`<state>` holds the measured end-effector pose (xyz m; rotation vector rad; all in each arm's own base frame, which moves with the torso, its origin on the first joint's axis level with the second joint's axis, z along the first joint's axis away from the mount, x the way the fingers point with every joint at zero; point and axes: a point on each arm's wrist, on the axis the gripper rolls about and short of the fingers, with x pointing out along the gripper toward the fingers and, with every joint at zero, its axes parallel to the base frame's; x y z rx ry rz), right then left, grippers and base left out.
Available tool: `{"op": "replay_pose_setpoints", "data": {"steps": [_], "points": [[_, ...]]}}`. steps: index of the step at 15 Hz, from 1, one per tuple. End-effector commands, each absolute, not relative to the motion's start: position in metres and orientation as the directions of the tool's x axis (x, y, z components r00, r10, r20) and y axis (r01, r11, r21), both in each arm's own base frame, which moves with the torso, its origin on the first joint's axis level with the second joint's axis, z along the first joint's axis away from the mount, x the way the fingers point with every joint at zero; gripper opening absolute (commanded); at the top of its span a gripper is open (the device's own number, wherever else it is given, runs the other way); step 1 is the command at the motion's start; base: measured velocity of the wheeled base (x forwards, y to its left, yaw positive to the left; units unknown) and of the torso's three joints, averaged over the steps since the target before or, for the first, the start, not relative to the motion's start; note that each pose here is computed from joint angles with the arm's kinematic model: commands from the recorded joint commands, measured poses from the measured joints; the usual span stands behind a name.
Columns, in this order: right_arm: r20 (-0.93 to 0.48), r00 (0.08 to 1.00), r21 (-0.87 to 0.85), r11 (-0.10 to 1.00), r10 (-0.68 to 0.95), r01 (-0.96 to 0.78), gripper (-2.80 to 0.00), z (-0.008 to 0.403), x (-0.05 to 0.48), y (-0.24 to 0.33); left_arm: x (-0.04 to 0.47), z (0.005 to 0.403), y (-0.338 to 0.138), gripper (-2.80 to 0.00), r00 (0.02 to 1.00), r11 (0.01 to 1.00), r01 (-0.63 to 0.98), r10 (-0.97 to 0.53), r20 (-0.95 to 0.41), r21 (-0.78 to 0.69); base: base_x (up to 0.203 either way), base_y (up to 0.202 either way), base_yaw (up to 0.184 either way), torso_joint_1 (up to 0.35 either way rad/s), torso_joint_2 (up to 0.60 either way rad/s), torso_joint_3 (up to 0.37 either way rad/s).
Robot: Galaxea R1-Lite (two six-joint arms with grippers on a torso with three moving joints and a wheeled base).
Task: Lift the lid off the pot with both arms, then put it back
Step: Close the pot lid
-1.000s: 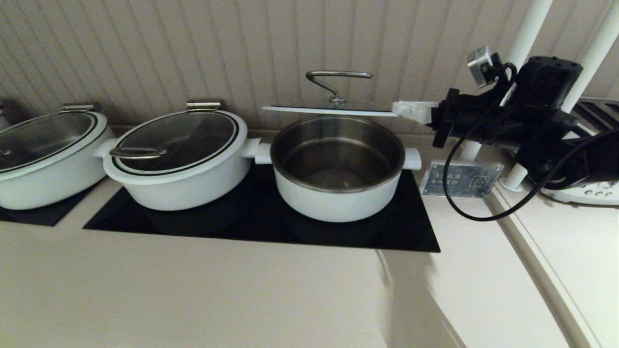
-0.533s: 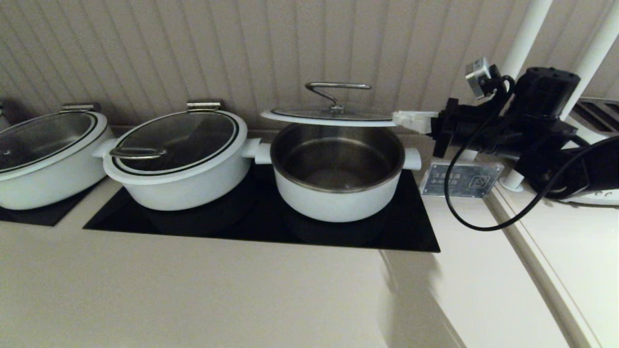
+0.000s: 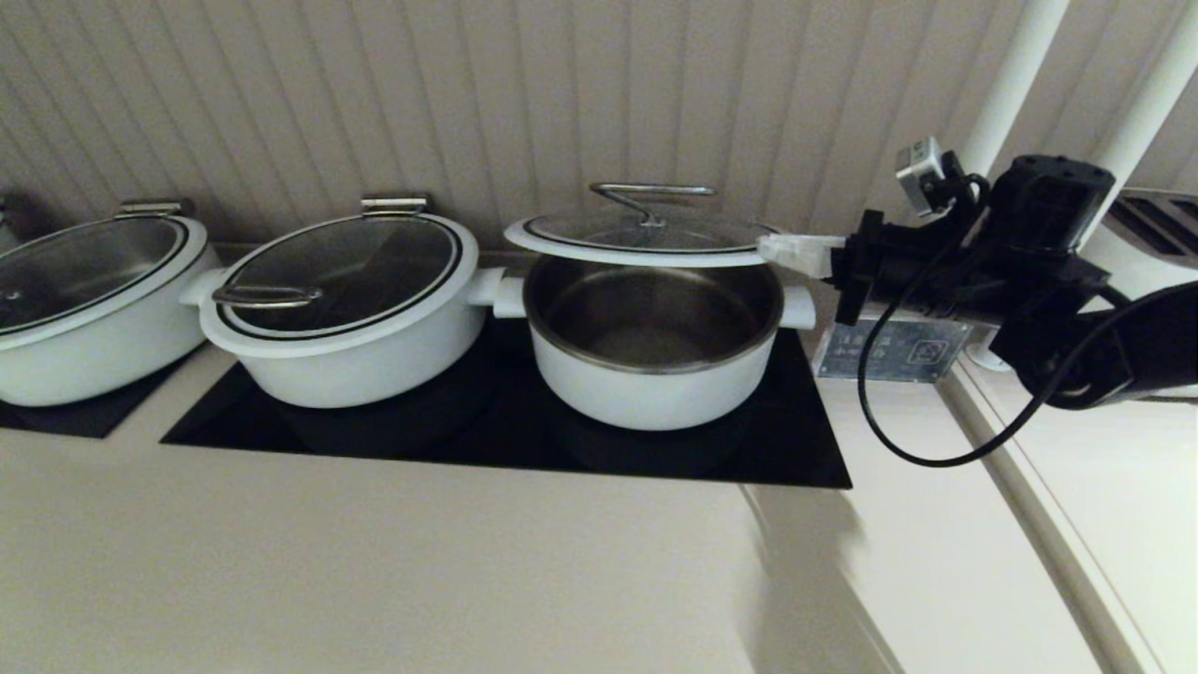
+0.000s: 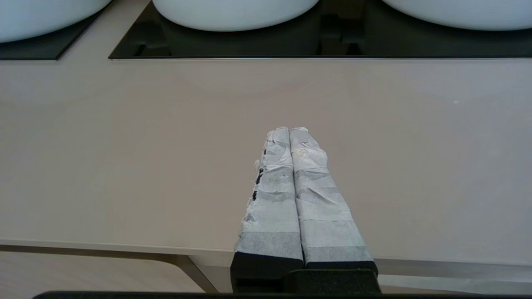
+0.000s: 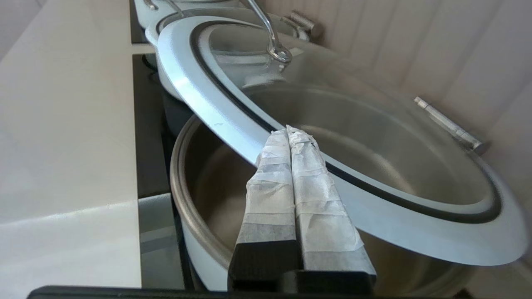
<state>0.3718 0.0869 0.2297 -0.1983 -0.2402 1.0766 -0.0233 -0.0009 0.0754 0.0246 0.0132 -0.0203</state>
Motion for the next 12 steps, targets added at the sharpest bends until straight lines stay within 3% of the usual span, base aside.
{"op": "replay_pose_setpoints", "data": {"steps": [1, 12], "points": [[0.093, 0.446, -0.273, 0.453, 0.890, -0.849, -2.80, 0.223, 0.374, 0.089, -0.023, 0.076, -0.001, -2.80, 1.000, 0.999, 0.020, -0.020, -0.012, 0.026, 0.000, 0.000, 0.000, 0.000, 0.00, 0.000], [0.081, 0.446, -0.256, 0.451, 0.892, -0.855, -2.80, 0.193, 0.376, 0.091, -0.023, 0.075, -0.001, -2.80, 1.000, 0.999, 0.020, -0.020, -0.013, 0.025, 0.000, 0.000, 0.000, 0.000, 0.00, 0.000]]}}
